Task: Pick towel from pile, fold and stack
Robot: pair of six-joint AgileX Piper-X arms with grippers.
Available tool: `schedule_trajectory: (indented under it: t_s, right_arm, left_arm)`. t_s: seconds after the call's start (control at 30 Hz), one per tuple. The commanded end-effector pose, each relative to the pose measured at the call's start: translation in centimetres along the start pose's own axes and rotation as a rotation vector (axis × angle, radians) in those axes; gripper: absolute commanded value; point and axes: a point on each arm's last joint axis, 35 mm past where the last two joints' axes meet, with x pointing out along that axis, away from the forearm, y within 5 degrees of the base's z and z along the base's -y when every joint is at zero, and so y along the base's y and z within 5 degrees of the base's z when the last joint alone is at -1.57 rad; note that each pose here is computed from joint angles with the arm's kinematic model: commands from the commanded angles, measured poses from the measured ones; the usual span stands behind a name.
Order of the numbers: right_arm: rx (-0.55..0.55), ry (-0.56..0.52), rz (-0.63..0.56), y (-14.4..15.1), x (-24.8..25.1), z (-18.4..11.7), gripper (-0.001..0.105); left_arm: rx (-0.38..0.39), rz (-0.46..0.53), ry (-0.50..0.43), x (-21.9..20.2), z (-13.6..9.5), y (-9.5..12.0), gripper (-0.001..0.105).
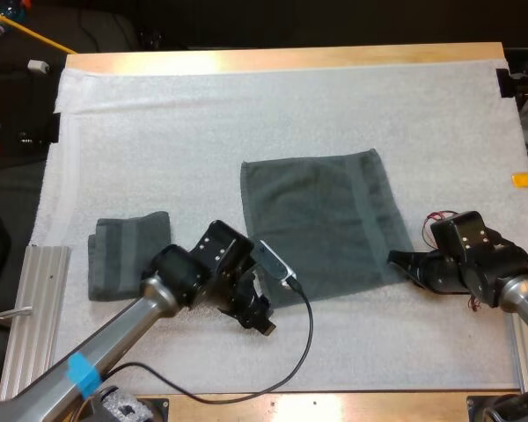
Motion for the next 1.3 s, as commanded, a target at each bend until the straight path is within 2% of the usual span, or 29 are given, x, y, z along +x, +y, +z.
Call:
schedule_trajectory:
  t_s: [0.0, 0.33, 0.47, 0.6, 0.9, 1.03, 1.27]
  right_arm:
    - [-0.008, -0.004, -0.007, 0.0, -0.2, 0.0, 0.000]
    - [-0.008, -0.004, -0.007, 0.0, -0.2, 0.0, 0.000]
    - [-0.008, -0.004, -0.007, 0.0, -0.2, 0.0, 0.000]
    - [-0.008, -0.004, -0.007, 0.0, -0.2, 0.0, 0.000]
    - [-0.008, -0.004, -0.007, 0.0, -0.2, 0.0, 0.000]
    - [-0.008, -0.004, -0.007, 0.0, -0.2, 0.0, 0.000]
    - [-0.008, -0.004, -0.007, 0.0, -0.2, 0.0, 0.000]
  left_arm:
    - [0.026, 0.012, -0.008, 0.5, 0.4, -0.1, 0.055]
    - [0.117, 0.107, 0.066, 5.2, 1.2, -1.4, 0.055]
    - [0.107, 0.120, 0.109, 6.7, 1.3, -1.1, 0.045]
    - [0.106, 0.142, 0.122, 7.8, 1.4, -0.8, 0.040]
    - [0.116, 0.135, 0.065, 8.4, 2.2, -0.8, 0.040]
    - [0.117, 0.135, 0.058, 8.4, 2.2, -0.8, 0.037]
    - [0.120, 0.199, 0.049, 8.4, 2.3, -0.6, 0.036]
